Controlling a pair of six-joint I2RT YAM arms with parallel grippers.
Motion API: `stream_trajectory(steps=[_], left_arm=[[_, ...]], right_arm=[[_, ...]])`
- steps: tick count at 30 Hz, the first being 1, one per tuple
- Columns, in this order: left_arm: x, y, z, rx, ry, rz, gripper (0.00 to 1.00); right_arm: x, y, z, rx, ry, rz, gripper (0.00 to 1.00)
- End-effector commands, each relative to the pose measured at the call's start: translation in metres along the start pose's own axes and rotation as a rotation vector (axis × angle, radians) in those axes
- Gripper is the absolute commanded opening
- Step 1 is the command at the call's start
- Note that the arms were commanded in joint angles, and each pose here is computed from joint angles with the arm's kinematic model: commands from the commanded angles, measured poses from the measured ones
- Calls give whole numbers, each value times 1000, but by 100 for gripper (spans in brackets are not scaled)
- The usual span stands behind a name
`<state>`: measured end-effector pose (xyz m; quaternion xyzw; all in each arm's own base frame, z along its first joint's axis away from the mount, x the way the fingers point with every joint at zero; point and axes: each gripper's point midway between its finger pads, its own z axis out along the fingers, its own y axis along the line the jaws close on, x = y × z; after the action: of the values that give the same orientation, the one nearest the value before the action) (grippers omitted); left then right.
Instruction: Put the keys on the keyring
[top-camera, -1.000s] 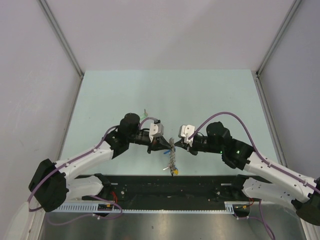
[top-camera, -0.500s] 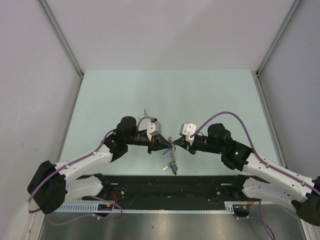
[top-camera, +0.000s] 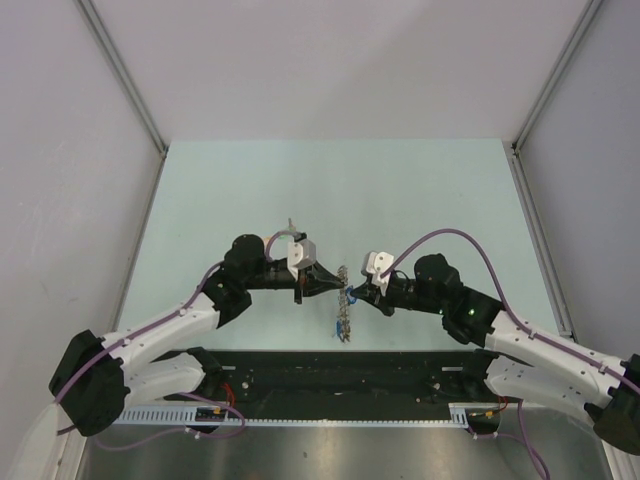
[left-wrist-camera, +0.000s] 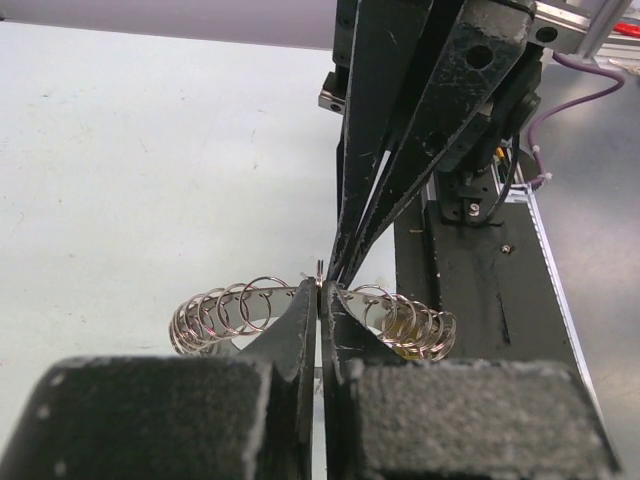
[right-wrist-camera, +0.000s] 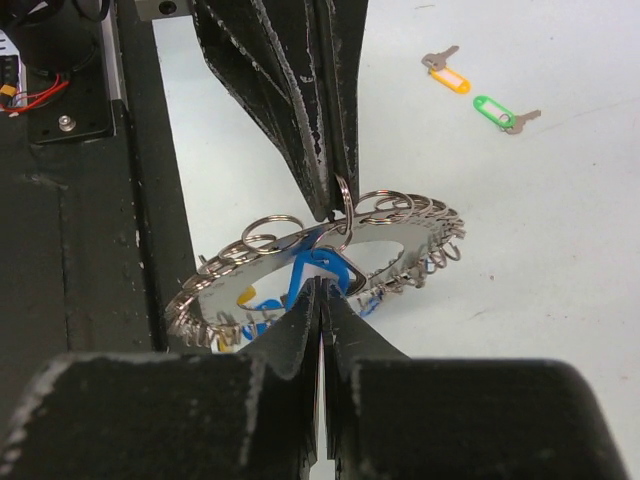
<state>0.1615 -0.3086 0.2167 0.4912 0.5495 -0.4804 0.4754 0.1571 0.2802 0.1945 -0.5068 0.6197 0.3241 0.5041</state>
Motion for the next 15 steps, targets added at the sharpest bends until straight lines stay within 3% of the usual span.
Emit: stream_trajectory(steps=[1,4,11,15], left_arm=[[-29,2,-1,-22,-88,67,0],[-27,6,-3,-54,-77,60,0],[-25,21,-6,-140,-44,48,0],[-25,29,-8,-189,-14,41,1]], right_arm=[[-18,-3,-6,20,-64,9,0],[-30,-11,-10,74,-106,16,1],[-41,-21,-25,153,-146,73,35],[-42,-31,-27,213,-151,134,48]])
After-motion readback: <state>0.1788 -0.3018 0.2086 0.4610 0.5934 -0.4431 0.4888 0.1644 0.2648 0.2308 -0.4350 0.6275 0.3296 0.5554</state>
